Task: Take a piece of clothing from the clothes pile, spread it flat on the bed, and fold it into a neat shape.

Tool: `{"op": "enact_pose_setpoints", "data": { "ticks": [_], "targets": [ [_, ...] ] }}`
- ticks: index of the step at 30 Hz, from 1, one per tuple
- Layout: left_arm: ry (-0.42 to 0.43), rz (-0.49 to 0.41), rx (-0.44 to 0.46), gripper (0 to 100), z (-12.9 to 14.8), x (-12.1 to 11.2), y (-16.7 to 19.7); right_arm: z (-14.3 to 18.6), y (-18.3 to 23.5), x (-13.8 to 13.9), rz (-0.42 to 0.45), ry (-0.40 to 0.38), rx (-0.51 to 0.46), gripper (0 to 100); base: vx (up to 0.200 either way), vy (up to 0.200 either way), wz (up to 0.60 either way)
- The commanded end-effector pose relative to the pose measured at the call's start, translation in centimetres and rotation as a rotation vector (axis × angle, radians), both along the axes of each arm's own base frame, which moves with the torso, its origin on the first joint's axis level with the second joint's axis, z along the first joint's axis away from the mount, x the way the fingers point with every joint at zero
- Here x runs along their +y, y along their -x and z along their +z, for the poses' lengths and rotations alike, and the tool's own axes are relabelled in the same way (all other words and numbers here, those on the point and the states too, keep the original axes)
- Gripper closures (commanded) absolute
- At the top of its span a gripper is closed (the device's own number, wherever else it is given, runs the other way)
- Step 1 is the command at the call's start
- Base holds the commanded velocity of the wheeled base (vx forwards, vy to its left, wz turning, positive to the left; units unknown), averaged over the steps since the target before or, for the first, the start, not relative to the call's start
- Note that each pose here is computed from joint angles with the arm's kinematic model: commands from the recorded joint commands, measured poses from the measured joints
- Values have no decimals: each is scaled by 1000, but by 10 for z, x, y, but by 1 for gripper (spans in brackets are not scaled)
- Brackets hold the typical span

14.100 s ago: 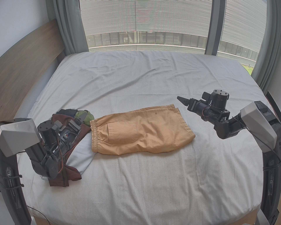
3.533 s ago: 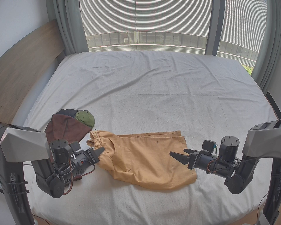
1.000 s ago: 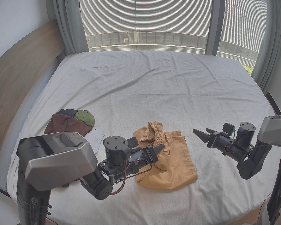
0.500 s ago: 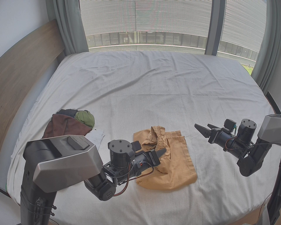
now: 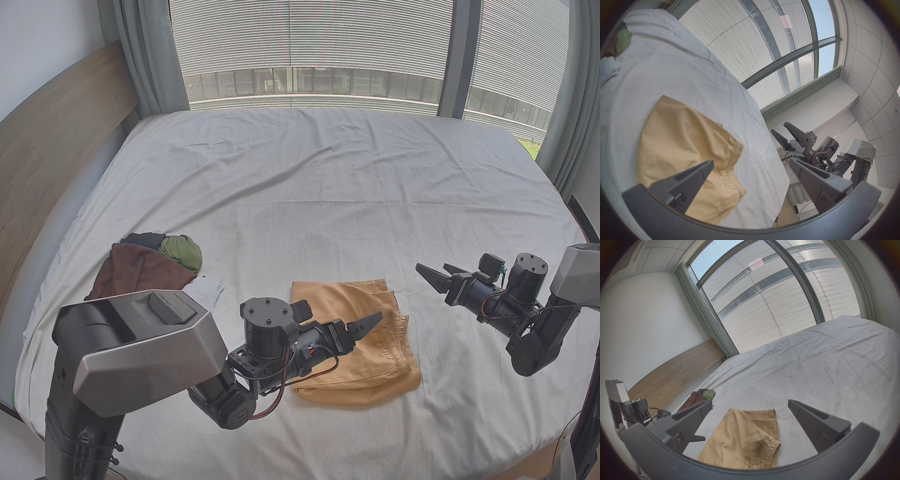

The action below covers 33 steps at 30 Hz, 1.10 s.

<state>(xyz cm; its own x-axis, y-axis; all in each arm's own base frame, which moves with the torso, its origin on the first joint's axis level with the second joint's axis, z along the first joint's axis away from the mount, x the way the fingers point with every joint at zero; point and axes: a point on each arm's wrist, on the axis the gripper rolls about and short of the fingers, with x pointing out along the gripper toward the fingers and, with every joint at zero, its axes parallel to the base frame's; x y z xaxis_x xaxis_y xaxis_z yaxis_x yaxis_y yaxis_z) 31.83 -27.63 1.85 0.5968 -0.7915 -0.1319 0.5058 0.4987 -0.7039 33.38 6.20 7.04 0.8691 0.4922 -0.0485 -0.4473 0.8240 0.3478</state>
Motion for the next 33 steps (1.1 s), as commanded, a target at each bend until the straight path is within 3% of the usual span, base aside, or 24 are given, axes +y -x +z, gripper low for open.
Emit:
{"op": "enact_pose_setpoints", "data": {
  "ticks": [1,9,18,23,33],
  "targets": [
    [1,-7,2,0,-1,-3,2,-1,0,0,1,1,3,0,0,0,0],
    [-14,62,6,0,-3,5,1,-11,5,1,7,11,57,0,0,0,0],
    [-20,113,6,0,-4,37,8,-18,13,6,26,26,125,0,0,0,0],
    [-20,155,-3,0,8,61,11,-20,16,8,33,31,141,0,0,0,0],
    [-3,241,-51,0,50,146,33,-24,21,12,54,62,153,0,0,0,0]
  ]
}}
